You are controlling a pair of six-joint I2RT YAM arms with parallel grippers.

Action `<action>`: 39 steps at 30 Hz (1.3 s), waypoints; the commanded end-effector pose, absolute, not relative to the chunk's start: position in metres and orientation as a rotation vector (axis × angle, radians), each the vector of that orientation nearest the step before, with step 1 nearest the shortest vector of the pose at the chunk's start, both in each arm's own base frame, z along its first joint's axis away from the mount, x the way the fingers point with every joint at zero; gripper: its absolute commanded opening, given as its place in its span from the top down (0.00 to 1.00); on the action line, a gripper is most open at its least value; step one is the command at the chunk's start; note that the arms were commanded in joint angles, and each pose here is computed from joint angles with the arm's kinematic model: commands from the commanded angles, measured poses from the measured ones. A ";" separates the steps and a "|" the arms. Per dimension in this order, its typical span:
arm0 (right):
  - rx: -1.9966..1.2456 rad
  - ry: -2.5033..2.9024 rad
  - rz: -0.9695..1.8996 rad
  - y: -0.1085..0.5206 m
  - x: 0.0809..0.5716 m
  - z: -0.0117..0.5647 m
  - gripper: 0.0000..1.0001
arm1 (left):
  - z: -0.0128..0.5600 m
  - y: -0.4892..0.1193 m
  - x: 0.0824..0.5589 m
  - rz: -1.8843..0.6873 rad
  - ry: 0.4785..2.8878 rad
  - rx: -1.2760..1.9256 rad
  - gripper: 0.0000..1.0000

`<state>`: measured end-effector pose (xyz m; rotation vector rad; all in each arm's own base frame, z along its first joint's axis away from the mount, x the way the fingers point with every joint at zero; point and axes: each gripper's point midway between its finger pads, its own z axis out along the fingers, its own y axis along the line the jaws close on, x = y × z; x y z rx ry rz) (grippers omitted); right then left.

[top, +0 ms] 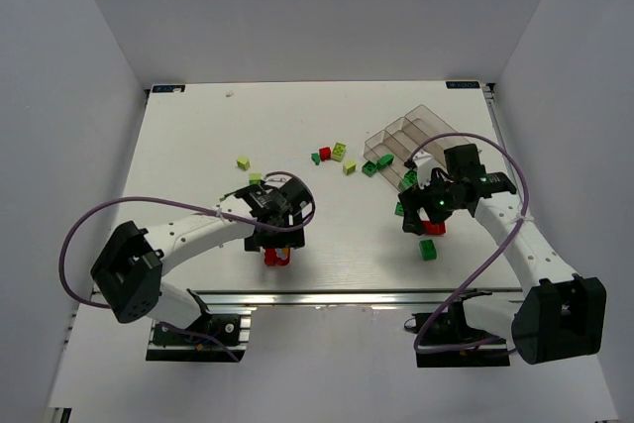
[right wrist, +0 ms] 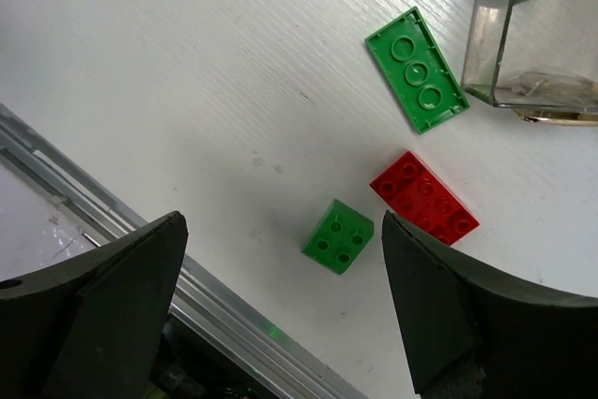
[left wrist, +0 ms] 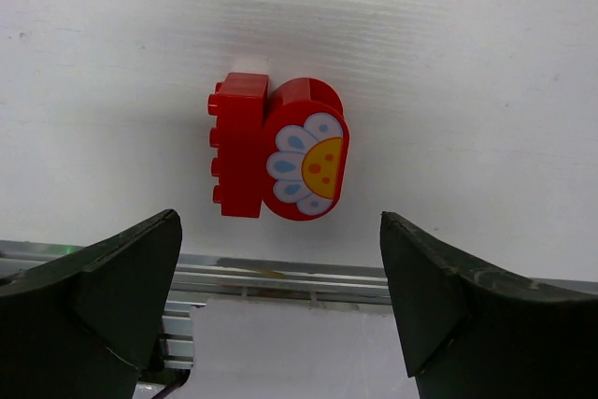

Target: Sort the legos into containers by color

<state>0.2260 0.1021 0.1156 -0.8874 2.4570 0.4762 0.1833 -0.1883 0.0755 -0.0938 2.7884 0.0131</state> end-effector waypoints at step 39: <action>-0.931 3.012 0.185 0.047 0.190 0.021 0.31 | 0.197 -0.214 0.245 -0.372 2.239 -0.214 0.02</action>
